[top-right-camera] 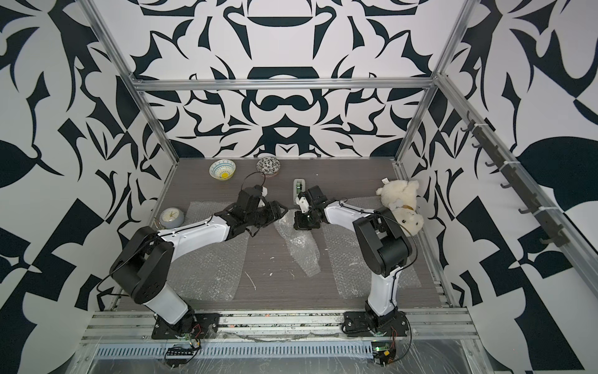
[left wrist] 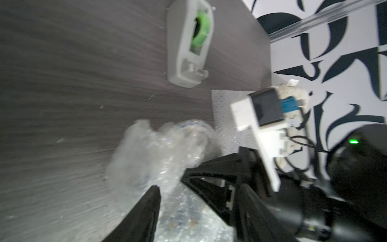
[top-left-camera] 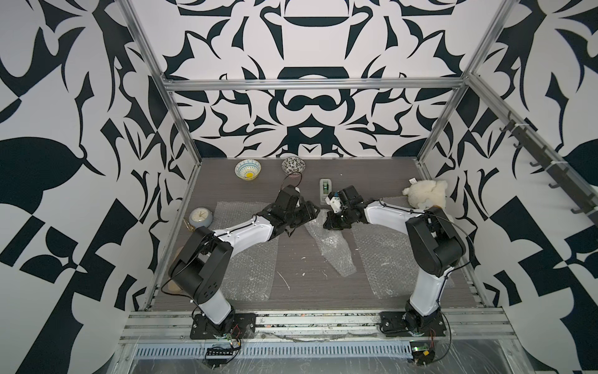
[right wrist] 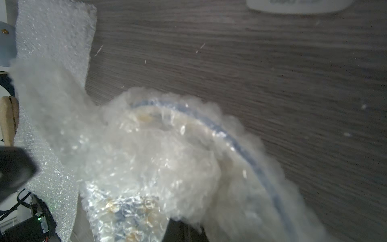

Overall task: Wrap bowls in bubble wrap
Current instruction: Wrap the bowl in bubble wrap.

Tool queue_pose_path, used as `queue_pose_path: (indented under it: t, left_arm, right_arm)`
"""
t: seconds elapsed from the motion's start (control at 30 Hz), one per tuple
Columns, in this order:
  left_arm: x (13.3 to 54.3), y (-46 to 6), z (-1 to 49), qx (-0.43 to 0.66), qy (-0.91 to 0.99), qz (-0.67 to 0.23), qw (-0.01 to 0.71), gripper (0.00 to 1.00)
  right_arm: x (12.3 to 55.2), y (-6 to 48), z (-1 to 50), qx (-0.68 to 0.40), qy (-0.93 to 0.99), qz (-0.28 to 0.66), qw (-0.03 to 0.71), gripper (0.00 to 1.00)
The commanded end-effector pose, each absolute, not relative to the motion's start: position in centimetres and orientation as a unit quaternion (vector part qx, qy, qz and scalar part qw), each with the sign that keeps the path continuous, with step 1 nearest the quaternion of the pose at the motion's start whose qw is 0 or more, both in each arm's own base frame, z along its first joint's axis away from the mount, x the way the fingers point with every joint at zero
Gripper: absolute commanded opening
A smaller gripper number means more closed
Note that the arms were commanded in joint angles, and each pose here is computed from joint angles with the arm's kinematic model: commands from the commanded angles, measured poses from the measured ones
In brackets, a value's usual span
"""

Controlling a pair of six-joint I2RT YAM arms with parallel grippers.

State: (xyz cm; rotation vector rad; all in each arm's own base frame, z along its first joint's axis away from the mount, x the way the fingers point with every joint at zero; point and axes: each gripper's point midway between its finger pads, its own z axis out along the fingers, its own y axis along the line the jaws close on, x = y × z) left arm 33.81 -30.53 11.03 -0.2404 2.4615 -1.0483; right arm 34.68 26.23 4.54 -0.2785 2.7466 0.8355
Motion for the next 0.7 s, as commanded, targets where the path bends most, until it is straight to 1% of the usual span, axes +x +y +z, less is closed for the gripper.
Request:
queue_pose_path:
  t: [0.0, 0.2, 0.33, 0.43, 0.67]
  left_arm:
    - [33.8, -29.9, 9.3, -0.121, 0.892, -0.376, 0.218, 0.67]
    - [34.3, -32.0, 8.7, -0.115, 0.875, -0.426, 0.200, 0.70]
    - [34.8, -33.2, 8.3, -0.106, 0.873, -0.436, 0.190, 0.70]
    - [34.8, -33.4, 6.8, -0.106, 0.879, -0.429, 0.177, 0.66]
    - [33.9, -32.5, 2.3, -0.121, 0.896, -0.399, 0.150, 0.53]
  right_arm:
    - [34.9, 26.3, 3.7, -0.092, 0.949, 0.275, 0.125, 0.01]
    - [34.8, 26.7, 3.4, -0.091, 0.946, 0.287, 0.119, 0.01]
    - [34.7, 26.9, 3.3, -0.090, 0.944, 0.295, 0.117, 0.01]
    - [34.8, 27.1, 3.5, -0.088, 0.942, 0.302, 0.118, 0.01]
    - [34.7, 28.1, 5.2, -0.095, 0.930, 0.334, 0.122, 0.01]
